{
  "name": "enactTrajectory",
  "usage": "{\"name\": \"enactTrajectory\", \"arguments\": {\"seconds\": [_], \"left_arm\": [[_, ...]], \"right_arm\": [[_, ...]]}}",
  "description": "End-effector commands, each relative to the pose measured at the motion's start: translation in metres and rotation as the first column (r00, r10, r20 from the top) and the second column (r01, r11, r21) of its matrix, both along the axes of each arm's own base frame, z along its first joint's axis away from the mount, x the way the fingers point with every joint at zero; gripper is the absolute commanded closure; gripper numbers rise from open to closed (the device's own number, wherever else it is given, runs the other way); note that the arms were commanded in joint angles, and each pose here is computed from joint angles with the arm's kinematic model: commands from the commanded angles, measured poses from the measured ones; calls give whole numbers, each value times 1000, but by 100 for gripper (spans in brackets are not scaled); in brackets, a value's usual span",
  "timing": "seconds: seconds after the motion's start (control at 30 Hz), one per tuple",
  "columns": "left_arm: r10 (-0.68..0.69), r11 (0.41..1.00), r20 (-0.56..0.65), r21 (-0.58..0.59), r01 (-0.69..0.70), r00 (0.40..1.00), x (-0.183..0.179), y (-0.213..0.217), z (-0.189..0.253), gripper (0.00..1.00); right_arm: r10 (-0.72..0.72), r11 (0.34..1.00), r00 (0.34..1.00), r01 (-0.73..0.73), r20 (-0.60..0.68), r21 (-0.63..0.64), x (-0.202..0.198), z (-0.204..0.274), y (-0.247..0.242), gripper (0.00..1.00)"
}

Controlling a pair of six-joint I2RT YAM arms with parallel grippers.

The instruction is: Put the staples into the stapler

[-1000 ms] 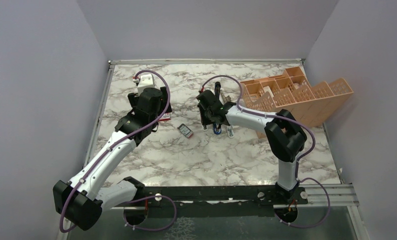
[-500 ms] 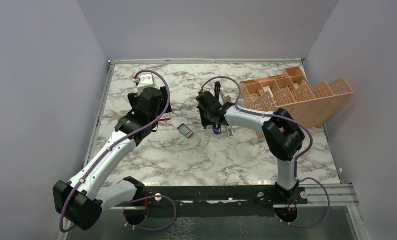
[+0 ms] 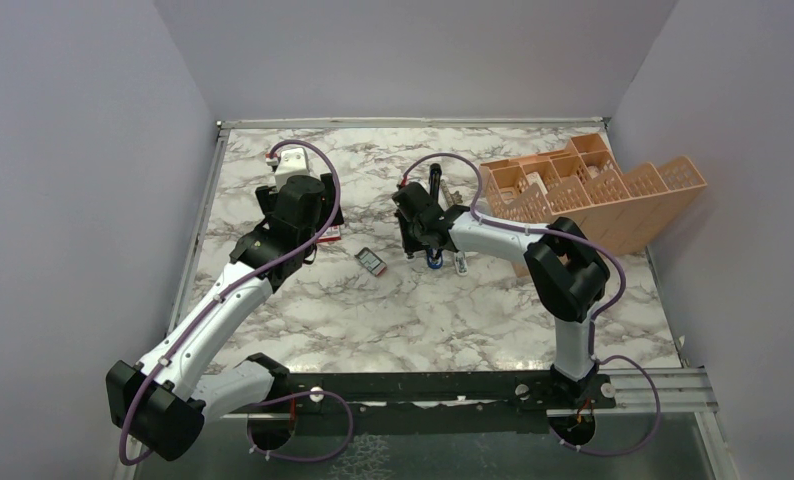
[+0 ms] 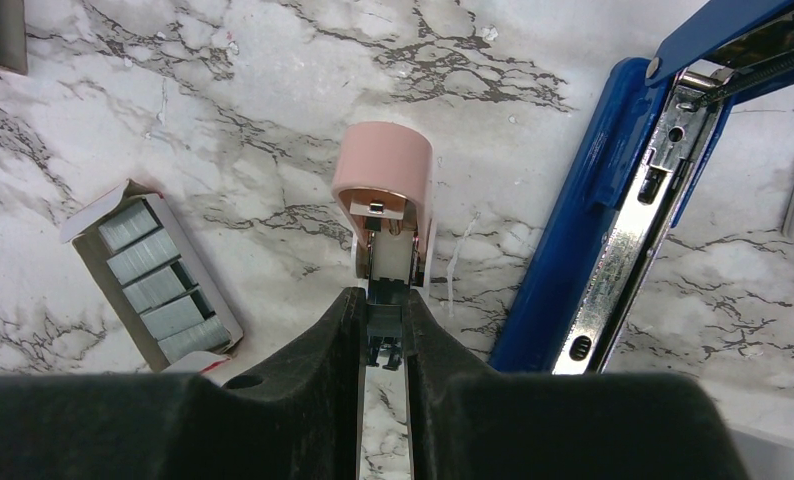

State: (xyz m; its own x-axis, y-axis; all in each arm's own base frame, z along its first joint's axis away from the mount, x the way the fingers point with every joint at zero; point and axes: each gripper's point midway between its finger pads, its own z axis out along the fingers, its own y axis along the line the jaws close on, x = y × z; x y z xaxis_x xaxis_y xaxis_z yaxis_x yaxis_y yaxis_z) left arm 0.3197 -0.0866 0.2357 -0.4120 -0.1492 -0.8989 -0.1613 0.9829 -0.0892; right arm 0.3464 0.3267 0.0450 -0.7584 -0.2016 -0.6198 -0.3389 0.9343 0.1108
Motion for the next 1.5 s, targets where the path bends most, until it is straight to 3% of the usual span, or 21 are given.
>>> {"name": "enactTrajectory", "arguments": {"seconds": [0.0,1.03,1.47], "left_arm": [[-6,1000,4,-6,6,1000,1,-1,0,7],[-7,1000,1,-2,7,1000,2,-1,-1,7],[-6,1000,0,-1,6,1000,2,-1,-1,7]], "right_arm": [[27,999,1000,-26,-15,26,-9,4,3,78],[11,1000,998,-10,-56,21,-21,-3,-5,78],[-2,1000,1000,2,17,30,-1,25,2,65]]}}
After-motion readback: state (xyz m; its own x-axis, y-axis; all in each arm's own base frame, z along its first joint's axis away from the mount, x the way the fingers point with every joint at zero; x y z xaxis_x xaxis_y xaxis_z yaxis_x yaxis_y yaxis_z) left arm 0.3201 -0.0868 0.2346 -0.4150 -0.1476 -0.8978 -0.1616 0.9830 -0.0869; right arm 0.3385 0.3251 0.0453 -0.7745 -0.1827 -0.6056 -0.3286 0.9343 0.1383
